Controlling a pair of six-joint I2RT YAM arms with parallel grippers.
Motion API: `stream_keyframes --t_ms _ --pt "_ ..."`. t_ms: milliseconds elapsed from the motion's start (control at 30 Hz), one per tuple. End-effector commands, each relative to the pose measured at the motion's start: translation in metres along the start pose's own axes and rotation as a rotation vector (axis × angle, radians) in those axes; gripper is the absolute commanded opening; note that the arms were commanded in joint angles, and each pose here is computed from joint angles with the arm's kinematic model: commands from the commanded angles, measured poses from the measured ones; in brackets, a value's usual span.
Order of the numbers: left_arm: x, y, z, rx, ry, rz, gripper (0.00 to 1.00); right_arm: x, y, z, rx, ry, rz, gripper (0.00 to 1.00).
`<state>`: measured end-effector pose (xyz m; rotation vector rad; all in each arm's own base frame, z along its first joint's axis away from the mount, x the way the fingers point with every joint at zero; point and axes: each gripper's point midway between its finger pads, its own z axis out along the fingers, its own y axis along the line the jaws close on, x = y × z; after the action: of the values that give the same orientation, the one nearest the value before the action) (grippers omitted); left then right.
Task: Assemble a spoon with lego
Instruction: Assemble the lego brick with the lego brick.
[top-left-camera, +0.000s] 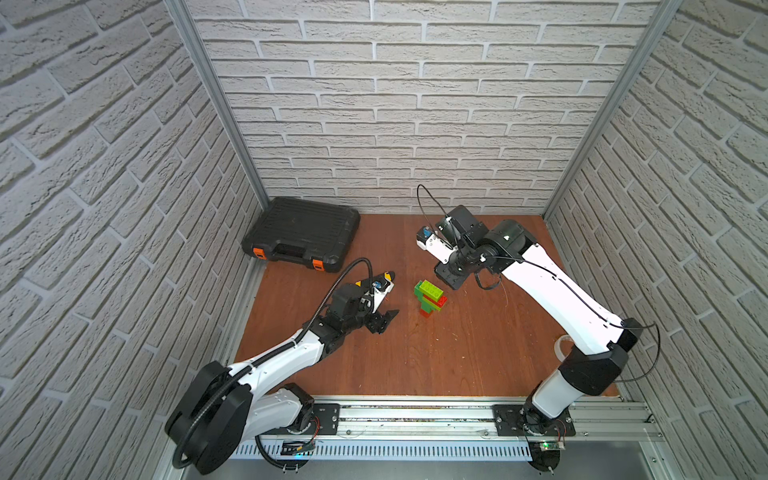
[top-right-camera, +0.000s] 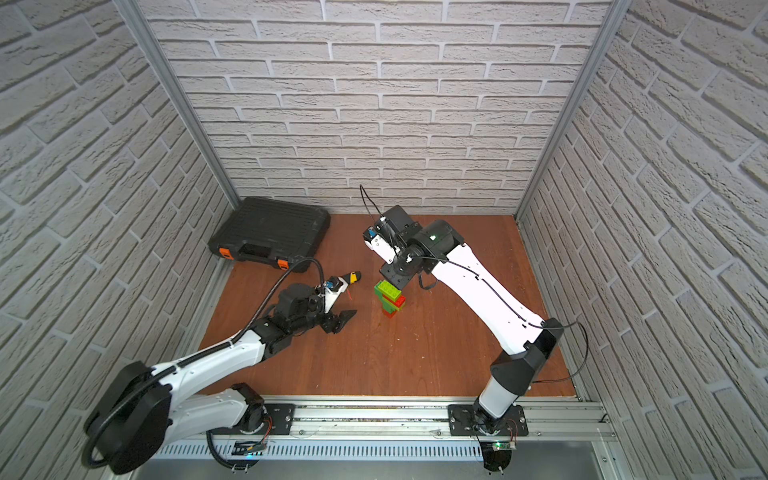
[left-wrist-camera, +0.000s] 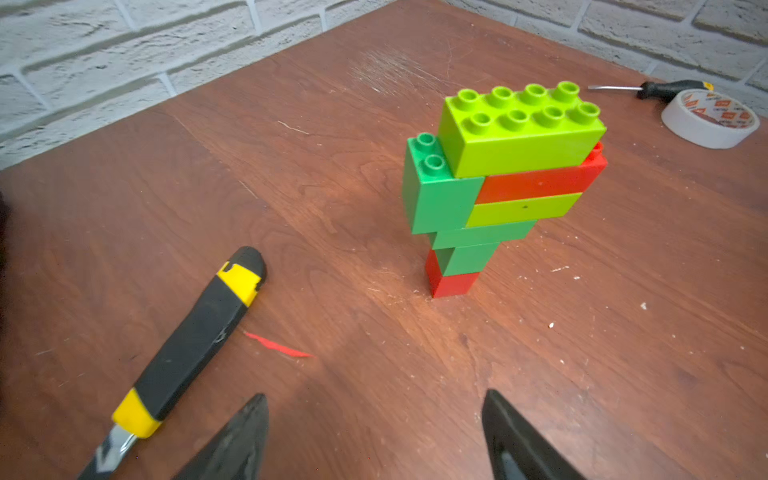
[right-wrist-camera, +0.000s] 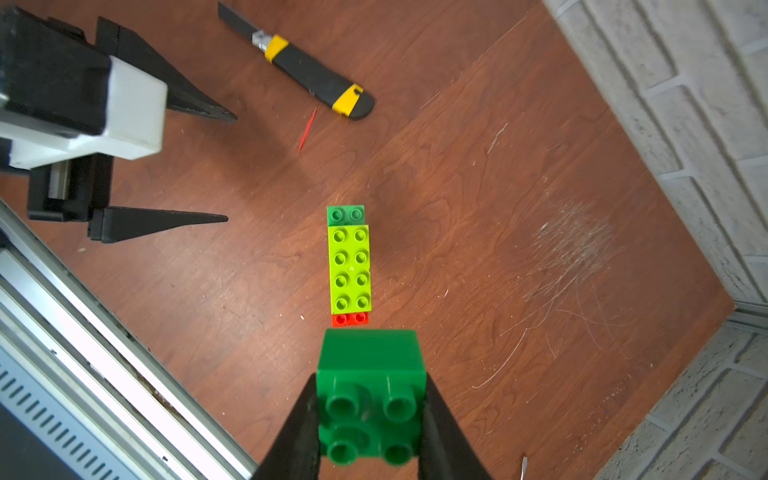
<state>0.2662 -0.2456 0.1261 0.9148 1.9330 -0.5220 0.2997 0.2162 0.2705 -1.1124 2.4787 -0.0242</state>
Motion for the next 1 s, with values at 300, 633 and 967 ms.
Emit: stream_keyframes --t_ms 300,633,967 --pt "-0.039 -0.012 0.030 0.032 -0.136 0.001 0.80 0.004 0.016 0.047 -0.120 0.098 -0.069 0.14" --pt "-0.034 -0.012 0.033 0.034 -0.120 -0.014 0.80 0.012 0.008 0.069 -0.120 0.151 -0.040 0.14" --pt "-0.028 -0.011 0.033 0.026 -0.108 -0.021 0.80 0.014 0.005 0.082 -0.126 0.174 -0.032 0.14"
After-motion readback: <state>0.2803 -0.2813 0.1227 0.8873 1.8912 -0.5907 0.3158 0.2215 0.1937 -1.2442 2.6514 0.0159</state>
